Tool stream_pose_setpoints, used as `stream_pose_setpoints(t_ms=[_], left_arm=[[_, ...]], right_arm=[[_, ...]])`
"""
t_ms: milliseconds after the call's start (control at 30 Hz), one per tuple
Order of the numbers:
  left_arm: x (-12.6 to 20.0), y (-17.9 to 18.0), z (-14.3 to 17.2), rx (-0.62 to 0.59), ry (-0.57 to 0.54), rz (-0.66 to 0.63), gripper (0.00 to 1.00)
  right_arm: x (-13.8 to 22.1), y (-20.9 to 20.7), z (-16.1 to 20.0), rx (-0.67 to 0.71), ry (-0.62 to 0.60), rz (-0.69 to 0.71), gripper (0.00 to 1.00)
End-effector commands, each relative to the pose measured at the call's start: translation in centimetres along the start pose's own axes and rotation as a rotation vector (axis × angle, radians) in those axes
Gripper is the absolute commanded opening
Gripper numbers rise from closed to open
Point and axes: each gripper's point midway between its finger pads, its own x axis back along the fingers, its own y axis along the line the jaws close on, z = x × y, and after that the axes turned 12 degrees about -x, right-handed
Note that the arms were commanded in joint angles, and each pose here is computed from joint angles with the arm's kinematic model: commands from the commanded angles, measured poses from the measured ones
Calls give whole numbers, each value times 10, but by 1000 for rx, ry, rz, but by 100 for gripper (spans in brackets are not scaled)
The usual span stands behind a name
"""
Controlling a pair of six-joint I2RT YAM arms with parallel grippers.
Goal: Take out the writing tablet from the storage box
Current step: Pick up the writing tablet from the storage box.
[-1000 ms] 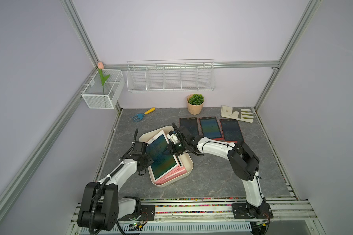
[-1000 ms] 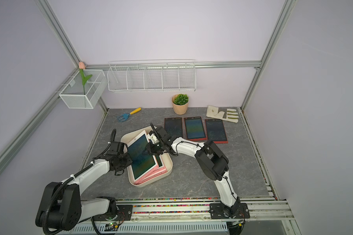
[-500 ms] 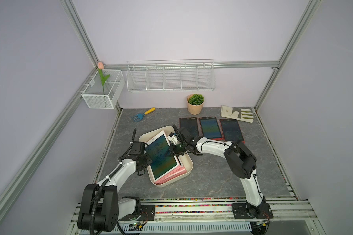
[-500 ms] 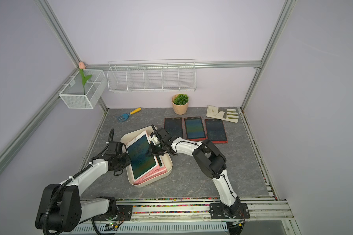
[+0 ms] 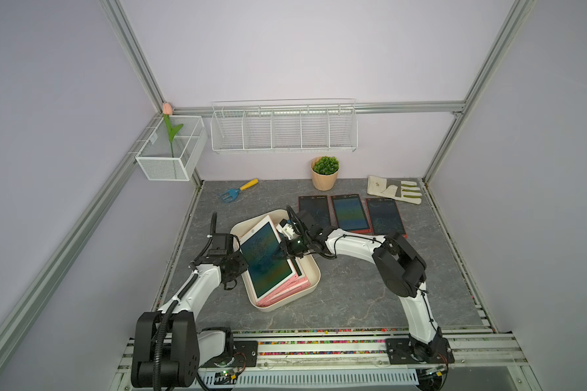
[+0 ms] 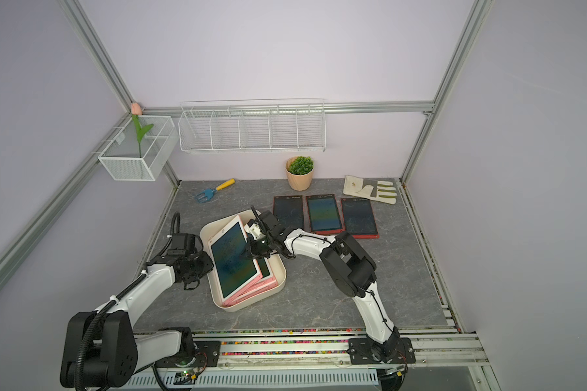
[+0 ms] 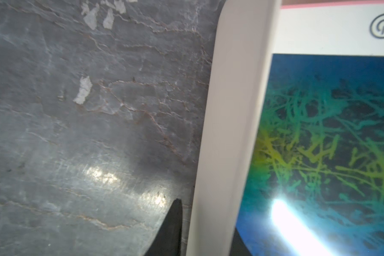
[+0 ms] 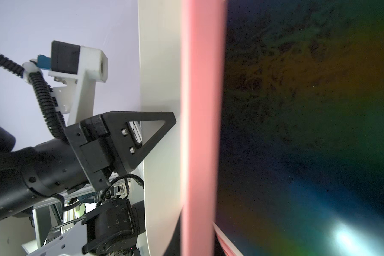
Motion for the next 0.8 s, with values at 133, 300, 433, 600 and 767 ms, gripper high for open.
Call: stream_pose_setpoints(t_ms=[133, 300, 433, 600, 767], left_arm=[[14, 1, -18, -16, -39, -16, 26], [18, -2, -24, -19, -50, -8, 26], [20, -3, -27, -23, -56, -8, 26], [27, -5, -30, -24, -72, -4, 26], [31, -4, -31, -23, -80, -6, 26]], right_arm=[[6, -4, -5, -8, -49, 31, 7], [11, 0, -7, 5, -62, 26, 7], [16, 3, -8, 13, -72, 29, 7], [23, 5, -9, 21, -85, 33, 7], [34, 9, -10, 37, -103, 46, 7]])
